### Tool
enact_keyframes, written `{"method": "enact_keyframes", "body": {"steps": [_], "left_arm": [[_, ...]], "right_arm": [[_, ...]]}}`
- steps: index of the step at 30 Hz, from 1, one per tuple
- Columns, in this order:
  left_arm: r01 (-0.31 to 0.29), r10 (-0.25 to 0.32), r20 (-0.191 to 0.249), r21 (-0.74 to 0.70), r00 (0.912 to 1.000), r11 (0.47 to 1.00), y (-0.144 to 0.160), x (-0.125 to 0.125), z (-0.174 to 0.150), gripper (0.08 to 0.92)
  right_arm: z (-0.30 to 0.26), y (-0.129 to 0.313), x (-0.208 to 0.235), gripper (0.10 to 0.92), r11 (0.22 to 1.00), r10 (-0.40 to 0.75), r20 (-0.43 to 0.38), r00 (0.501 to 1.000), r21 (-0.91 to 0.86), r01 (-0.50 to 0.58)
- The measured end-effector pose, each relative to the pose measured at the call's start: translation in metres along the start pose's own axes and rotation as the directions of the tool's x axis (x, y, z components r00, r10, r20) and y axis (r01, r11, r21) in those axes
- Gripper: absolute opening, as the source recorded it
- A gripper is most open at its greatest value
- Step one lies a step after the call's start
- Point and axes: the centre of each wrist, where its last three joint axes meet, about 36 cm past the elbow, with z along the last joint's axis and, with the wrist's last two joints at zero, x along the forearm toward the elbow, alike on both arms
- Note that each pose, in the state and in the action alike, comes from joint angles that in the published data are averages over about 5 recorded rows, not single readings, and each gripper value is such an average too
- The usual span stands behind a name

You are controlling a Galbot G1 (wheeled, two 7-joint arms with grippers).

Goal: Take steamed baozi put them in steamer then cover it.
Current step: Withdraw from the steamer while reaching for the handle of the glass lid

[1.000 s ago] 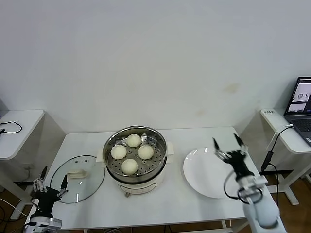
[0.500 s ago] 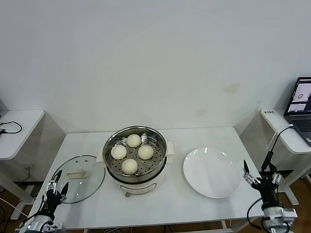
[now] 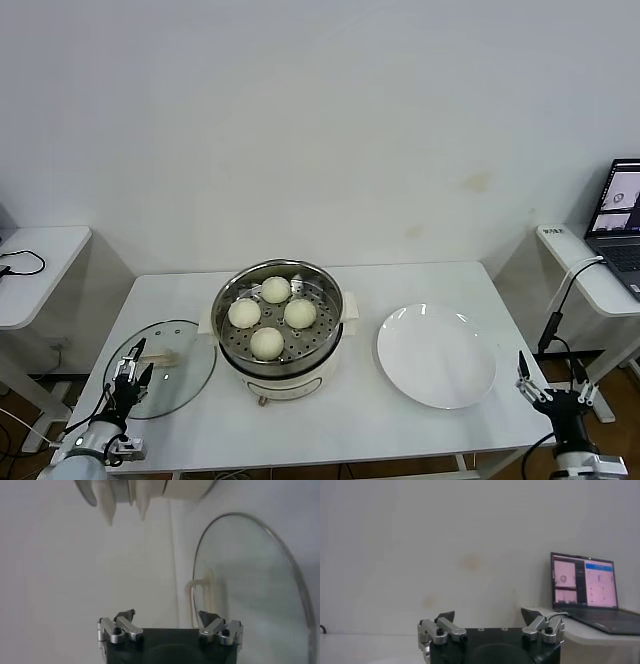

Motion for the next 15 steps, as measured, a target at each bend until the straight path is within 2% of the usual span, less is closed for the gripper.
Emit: {"method": "enact_keyframes", "body": {"steps": [15], "left_arm": [[-0.015,0.015,-0.006,-0.019,0.9999,1.000,-0.004,-0.045,0.008,0.823]], "right_arm": [[0.008,-0.004,0.012,0.823,1.000,0.019,-0.038,0.999,-0.001,-0.020]]}}
